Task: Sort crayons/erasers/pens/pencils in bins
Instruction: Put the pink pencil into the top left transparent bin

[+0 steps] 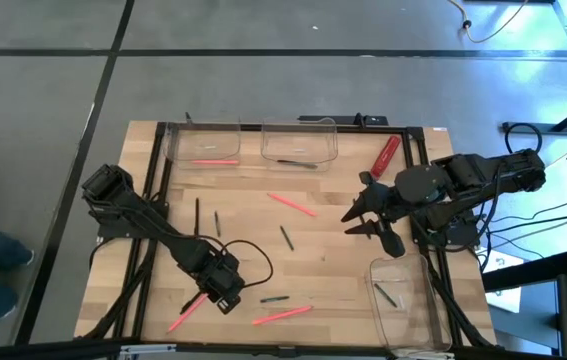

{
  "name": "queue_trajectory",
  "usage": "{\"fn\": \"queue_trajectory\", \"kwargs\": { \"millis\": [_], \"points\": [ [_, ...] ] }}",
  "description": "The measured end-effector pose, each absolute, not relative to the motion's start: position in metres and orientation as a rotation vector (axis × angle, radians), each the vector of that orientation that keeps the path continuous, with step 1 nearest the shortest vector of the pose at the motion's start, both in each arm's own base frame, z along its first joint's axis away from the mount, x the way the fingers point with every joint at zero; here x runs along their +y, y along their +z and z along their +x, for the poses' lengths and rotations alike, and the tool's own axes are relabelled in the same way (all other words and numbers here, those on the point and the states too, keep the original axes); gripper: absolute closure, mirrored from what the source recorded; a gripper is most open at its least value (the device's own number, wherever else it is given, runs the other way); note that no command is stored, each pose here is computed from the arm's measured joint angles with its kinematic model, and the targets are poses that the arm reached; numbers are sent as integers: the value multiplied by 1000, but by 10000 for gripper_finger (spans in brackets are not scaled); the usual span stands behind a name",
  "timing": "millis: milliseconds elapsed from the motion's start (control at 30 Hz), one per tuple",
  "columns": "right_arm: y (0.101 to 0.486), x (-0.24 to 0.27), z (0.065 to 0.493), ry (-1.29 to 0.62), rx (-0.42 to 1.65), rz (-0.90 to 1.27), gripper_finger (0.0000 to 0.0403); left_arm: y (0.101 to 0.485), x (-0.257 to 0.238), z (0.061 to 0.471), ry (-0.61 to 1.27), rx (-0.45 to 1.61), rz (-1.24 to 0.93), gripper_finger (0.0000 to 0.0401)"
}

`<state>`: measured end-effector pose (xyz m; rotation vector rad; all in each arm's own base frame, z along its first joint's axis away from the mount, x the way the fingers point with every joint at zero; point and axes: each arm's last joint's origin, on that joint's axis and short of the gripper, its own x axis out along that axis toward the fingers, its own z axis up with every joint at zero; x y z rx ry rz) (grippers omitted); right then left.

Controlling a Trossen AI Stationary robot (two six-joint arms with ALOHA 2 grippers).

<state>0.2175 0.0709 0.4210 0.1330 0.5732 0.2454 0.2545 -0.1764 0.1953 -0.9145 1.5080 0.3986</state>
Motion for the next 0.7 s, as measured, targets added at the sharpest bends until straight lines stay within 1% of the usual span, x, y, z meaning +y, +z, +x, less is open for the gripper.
{"fn": "queue_trajectory", "kwargs": {
  "millis": [267, 433, 700],
  "points": [
    [421, 71, 218, 246, 573, 132, 273, 195, -176, 254, 419, 1475, -884, 296],
    [421, 71, 218, 246, 574, 131, 273, 194, -177, 253, 442, 1405, -815, 295],
    [421, 71, 217, 246, 576, 130, 273, 170, -187, 253, 476, 1477, -748, 294]
  ]
}}
